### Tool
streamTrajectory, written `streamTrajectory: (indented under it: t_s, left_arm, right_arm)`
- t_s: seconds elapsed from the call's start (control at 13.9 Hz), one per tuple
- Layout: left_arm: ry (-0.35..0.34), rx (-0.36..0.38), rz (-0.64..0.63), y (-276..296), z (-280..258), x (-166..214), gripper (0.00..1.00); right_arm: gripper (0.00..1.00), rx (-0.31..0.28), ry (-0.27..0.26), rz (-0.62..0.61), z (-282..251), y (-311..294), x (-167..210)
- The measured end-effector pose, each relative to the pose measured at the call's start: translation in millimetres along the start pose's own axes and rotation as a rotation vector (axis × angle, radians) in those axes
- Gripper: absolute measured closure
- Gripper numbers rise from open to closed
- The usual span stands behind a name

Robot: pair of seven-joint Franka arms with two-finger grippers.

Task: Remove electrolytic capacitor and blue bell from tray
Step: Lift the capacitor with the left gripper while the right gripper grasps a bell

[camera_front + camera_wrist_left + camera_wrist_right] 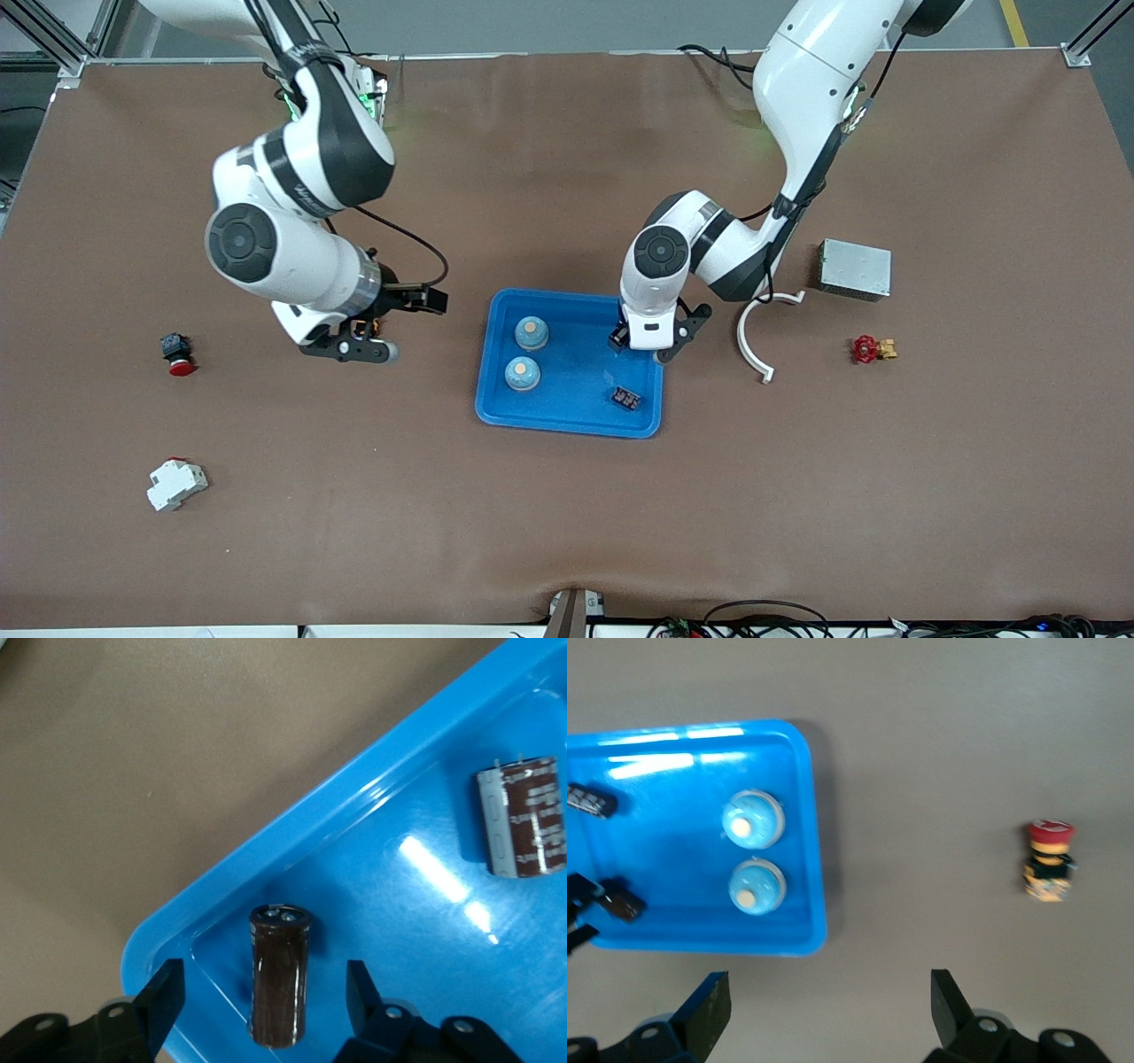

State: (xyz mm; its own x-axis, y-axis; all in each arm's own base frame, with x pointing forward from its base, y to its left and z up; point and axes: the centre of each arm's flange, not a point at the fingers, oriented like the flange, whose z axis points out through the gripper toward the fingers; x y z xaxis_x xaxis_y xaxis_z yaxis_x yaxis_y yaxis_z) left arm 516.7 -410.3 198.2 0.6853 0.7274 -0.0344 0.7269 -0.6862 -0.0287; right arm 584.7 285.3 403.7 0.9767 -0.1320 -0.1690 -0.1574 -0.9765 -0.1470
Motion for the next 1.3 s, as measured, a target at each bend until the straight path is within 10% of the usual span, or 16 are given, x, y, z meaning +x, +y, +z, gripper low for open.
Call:
streamTrajectory:
  t_s: [0.36, 0.65, 1.3]
  left_arm:
    - [-0.003, 0.007, -0.001, 0.0, 7.5, 0.4, 0.3]
    - [-0.003, -0.004, -0.003, 4.8, 5.6, 1.4, 0.7]
    - [0.026, -0.129, -0.044, 36.9, -55.7, 33.2, 0.71]
  right_arm:
    - [0.0, 0.037, 0.118, 0.015, 67.5, -33.0, -19.5]
    - [0.0, 0.025, 0.125, -0.004, 104.8, -45.0, -24.1]
    - [0.0, -0.019, 0.101, 0.045, 185.0, -73.4, -27.0]
